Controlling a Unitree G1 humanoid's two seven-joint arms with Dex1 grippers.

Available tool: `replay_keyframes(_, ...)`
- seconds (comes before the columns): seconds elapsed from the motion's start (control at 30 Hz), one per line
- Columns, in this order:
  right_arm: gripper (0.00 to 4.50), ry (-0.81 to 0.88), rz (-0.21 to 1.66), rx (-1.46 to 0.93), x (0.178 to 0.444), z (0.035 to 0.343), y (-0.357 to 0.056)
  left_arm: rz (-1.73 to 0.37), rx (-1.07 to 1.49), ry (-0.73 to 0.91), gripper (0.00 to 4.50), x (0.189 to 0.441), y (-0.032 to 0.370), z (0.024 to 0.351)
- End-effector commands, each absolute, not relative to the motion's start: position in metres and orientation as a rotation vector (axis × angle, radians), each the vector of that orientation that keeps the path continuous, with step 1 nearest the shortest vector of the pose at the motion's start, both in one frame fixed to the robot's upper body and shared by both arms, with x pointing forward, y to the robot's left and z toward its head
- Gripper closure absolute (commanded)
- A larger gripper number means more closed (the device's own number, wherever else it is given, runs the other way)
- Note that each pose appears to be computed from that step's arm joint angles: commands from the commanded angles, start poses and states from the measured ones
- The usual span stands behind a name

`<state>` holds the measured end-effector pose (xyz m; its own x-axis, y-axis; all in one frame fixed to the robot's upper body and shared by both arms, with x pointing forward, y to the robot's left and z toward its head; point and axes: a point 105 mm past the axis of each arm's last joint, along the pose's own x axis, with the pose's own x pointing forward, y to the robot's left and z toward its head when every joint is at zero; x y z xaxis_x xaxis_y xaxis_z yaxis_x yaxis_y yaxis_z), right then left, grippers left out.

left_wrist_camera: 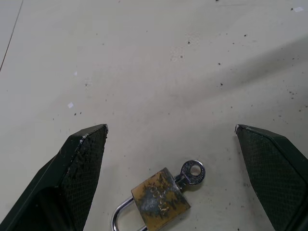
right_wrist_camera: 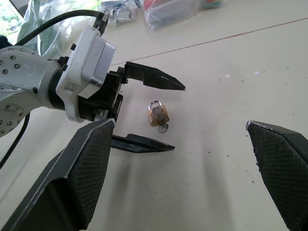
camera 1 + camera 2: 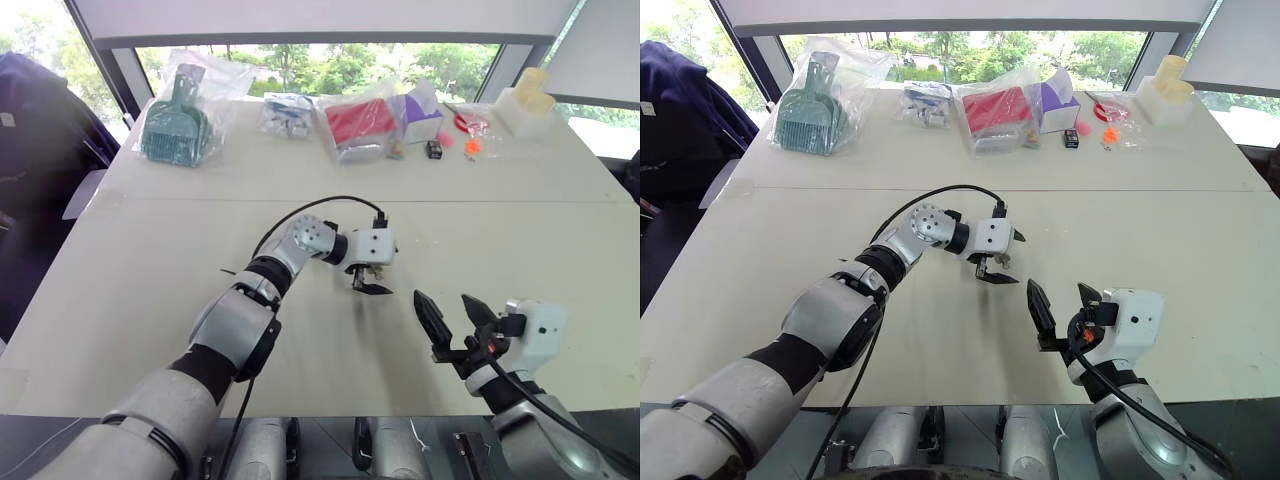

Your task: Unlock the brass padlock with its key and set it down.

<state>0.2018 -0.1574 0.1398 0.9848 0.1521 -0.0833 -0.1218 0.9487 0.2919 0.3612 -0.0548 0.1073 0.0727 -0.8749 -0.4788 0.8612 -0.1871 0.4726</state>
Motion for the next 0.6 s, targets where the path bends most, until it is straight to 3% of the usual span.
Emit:
replay_keyframes(0.03, 0.0, 0.077, 0.133, 0.282, 0.2, 0.146, -0.159, -1.551, 0.828, 0.008, 0.07, 0.366, -0.053, 0.115)
replay_keyframes(0.27, 0.0, 0.082, 0.11, 0.291, 0.195, 0.143, -0.158, -1.483, 0.75, 0.004, 0.07, 0.382, -0.039, 0.143)
replay_keyframes(0.6, 0.0, 0.089, 0.122, 0.282, 0.195, 0.14, -0.157, -1.575, 0.893, 0.19, 0.07, 0.371, -0.033, 0.109)
